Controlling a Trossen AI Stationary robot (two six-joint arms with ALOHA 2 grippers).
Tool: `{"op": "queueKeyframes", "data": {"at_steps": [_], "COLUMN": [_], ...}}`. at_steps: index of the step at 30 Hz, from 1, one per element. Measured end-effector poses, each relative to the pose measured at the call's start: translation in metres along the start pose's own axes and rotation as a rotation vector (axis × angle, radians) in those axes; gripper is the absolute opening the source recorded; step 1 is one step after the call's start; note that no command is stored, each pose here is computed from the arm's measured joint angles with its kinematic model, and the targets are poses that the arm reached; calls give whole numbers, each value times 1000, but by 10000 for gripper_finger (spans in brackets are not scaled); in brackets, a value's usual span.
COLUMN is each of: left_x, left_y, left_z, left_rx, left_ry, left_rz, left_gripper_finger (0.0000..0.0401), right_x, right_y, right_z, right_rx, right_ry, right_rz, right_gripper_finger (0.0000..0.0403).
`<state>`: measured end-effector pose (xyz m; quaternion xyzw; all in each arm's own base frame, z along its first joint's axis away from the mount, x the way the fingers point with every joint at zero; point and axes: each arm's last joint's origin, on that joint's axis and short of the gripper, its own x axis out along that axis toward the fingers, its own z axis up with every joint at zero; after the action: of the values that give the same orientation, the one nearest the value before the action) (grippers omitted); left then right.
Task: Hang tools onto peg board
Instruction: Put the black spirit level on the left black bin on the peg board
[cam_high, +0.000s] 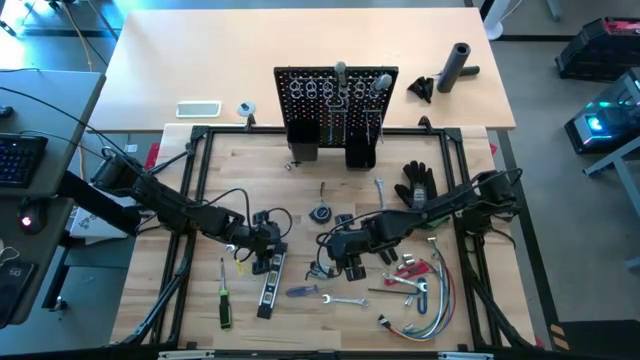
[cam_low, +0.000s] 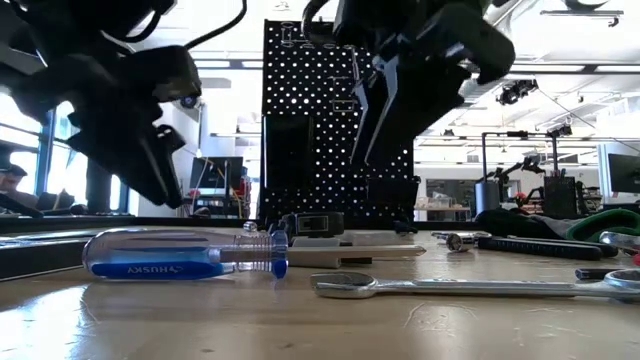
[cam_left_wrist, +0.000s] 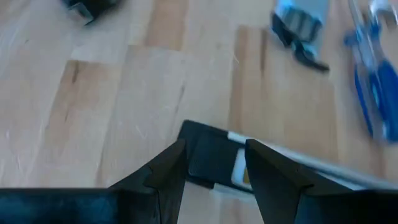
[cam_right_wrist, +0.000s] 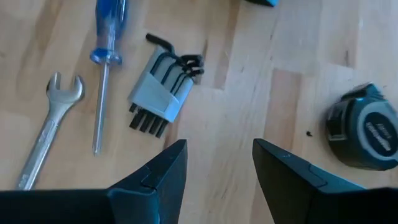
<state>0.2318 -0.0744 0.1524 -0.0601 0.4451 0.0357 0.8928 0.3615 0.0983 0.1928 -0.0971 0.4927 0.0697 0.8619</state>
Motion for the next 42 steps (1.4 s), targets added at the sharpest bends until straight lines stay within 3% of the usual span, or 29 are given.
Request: {"op": "queueKeyframes", "data": {"at_steps": [6, 11, 21, 31, 42], "left_x": [-1, -3, -5, 3, 31], "left_y": [-3, -11, -27, -34, -50], "left_z": [-1, -5, -14, -24, -3], "left_rx": [-190, -243, -330, -487, -416], "left_ry": [2, 4, 16, 76, 104], "left_rz": [-13, -23, -45, -14, 60], "left_gripper_finger": [156, 160, 213, 216, 216], "right_x": [6, 6, 6, 5, 5], "right_y": [1, 1, 1, 2, 2], "right_z": [-1, 1, 1, 2, 7], "right_rx": [-7, -6, -32, -75, -107], "right_ry": [5, -7, -12, -24, -77], "right_rz": [12, 12, 13, 13, 10], "right_gripper_finger": [181, 181, 181, 181, 181]}}
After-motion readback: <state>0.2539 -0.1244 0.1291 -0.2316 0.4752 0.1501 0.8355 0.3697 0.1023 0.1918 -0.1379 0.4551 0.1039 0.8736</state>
